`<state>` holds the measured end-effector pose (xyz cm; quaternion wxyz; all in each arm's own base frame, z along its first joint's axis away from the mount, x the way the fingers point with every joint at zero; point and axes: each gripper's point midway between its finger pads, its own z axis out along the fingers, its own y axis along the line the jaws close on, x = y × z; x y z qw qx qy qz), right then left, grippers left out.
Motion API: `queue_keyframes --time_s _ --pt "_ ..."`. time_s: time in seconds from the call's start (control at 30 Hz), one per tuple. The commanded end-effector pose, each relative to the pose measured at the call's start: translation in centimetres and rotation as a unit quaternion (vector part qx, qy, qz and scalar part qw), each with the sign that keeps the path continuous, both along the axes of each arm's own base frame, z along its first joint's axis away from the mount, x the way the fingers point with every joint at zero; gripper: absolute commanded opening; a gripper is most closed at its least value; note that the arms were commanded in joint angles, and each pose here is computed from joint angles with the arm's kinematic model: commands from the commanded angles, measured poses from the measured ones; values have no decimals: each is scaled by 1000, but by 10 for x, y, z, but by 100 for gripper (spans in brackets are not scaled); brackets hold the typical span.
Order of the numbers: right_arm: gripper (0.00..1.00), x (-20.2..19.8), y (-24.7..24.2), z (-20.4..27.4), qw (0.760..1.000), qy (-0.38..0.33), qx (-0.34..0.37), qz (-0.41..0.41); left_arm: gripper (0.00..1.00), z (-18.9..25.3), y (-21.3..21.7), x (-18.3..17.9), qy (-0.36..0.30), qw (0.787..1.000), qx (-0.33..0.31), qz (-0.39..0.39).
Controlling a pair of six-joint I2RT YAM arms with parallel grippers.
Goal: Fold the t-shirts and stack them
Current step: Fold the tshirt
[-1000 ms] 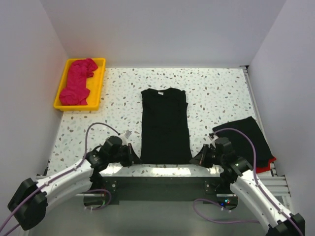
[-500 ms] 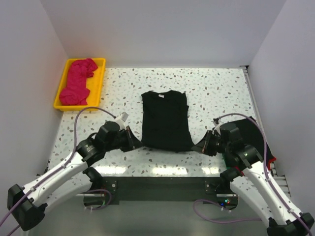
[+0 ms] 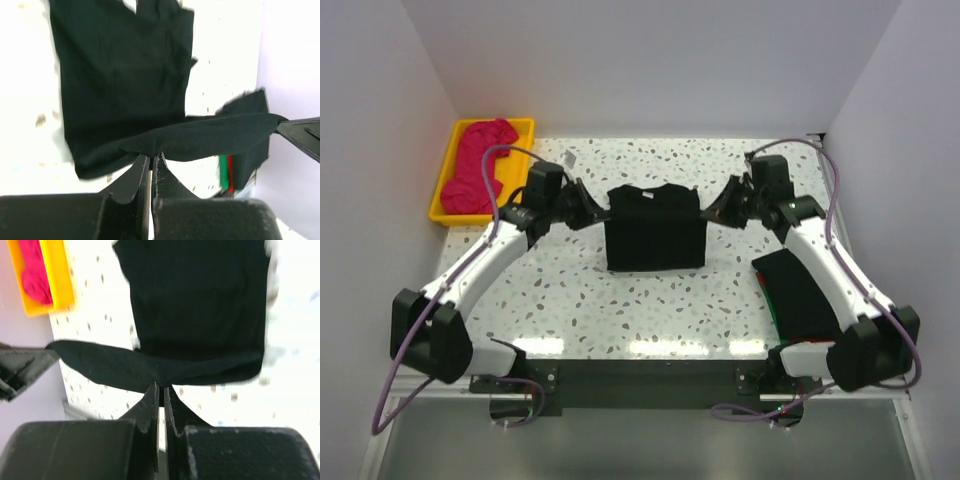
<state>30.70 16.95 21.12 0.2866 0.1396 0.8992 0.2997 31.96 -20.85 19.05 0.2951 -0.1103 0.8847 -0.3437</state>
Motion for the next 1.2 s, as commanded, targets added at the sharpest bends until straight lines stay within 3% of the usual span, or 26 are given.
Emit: queue_keyframes --time_s 0.0,0.03,0.07,0.1,0.17,0.2,0.23,0.27,0.3,0.33,0.4,0.43,0.5,0.63,0.7,0.73,0.8,0.9,0.97,1.03,1.17 --pt "0 71 -5 25 998 -52 18 -10 0 16 -4 66 -54 998 -31 -11" --pt "0 85 -6 23 998 -50 20 -11 0 31 -3 89 -73 997 -39 -5" --pt "0 106 -10 -4 999 -19 16 -20 0 28 -2 105 -74 997 -36 -3" --pt "0 127 -10 7 999 -39 23 -22 0 -2 -3 126 -49 998 -27 0" --pt "0 156 -13 -29 999 0 33 -25 0 7 -8 165 -76 997 -25 -8" --pt "0 176 -11 -26 999 -13 42 -24 0 -35 -8 183 -38 999 -16 -8" --pt "0 187 -11 -33 999 -8 46 -23 0 -27 -10 204 -53 998 -19 -9" --pt "0 202 -12 -71 998 26 47 -24 0 -40 -10 214 -44 999 -20 -8" --pt "2 221 -11 -61 998 7 52 -20 0 -75 -8 224 -18 999 -26 -8" --pt "7 230 -11 -71 998 14 52 -19 0 -74 -9 237 -29 999 -38 -12" --pt "18 254 -12 -100 998 35 57 -15 13 -97 -12 248 -16 997 -67 -20" --pt "33 261 -13 -109 997 41 63 -13 26 -89 -9 258 -31 996 -77 -17" --pt "46 269 -16 -118 998 50 49 -1 38 -83 -3 265 -43 996 -74 -20" --pt "58 264 -28 -100 999 27 13 -14 59 -55 9 261 -74 995 -66 -10" --pt "60 254 -39 -106 999 29 -12 -35 61 -30 14 258 -100 993 -65 -6" --pt "60 248 -41 -86 999 11 -19 -37 61 -34 16 252 -93 994 -61 -2" --pt "59 230 -42 -93 998 20 -39 -41 61 -17 19 243 -100 993 -59 11" --pt "57 209 -40 -79 997 -2 -59 -50 49 -13 15 217 -91 994 -59 24" --pt "56 196 -21 -67 998 -21 -55 -35 36 -29 10 199 -71 996 -48 25" --pt "55 185 -9 -73 997 -17 -71 -22 21 -38 1 181 -57 997 -37 29" --pt "54 172 23 -88 997 -5 -70 15 7 -63 -17 155 -27 999 -30 21"
